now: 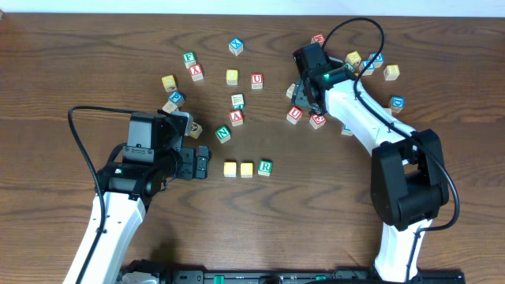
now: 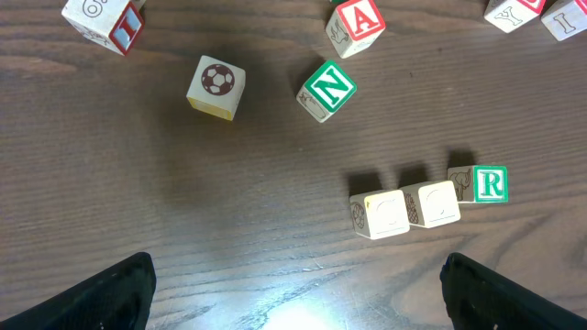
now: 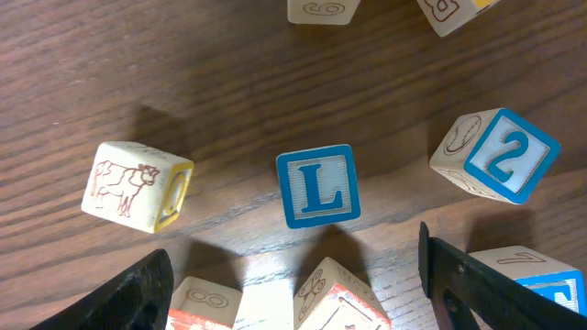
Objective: Spell out CORL
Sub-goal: 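Lower the right gripper around the blue L block and close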
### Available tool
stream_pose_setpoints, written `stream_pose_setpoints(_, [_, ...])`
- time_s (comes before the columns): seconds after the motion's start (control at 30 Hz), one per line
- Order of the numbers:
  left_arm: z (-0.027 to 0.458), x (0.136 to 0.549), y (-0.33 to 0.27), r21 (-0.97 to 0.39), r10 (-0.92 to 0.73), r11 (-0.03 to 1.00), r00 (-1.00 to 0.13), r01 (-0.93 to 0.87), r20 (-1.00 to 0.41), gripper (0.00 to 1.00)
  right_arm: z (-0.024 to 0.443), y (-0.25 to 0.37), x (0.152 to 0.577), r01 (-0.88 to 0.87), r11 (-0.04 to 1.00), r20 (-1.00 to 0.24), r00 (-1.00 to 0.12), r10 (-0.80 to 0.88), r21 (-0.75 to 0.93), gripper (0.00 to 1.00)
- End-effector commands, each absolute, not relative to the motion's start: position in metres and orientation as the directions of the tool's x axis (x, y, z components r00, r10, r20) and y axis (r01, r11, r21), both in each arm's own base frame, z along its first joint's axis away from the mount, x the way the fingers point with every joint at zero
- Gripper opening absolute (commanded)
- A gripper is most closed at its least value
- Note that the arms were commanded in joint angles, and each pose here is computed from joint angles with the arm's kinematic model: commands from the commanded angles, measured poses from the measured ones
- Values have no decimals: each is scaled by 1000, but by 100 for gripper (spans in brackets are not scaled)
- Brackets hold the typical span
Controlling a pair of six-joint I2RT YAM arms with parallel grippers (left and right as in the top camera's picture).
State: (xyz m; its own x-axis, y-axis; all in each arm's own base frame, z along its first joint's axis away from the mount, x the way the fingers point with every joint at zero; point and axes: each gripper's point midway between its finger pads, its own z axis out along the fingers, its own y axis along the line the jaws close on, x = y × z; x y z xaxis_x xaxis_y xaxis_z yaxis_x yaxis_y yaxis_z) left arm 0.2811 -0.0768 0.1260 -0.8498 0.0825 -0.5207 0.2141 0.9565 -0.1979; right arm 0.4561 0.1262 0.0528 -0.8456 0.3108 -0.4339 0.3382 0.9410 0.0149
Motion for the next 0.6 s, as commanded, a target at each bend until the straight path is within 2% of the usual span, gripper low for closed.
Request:
stream_pose_setpoints(0.0, [125,281,-76,-202,78,956,-853,210,-516,98,47,114,463,379,926,-444,-831,336,-7,81])
stream_pose_setpoints(0.2, [125,281,-76,-202,78,956,-853,210,-516,98,35,107,463,391,920,-427,-836,345,-24,80])
stream_pose_setpoints(0.4, [125,281,-76,-202,78,956,-853,210,-516,98,35,106,465,394,919,-432,-832,348,-19,68])
stream_pose_setpoints(0.57, [125,281,-76,-202,78,956,-853,210,-516,98,34,108,469,394,919,-443,-826,350,-8,65])
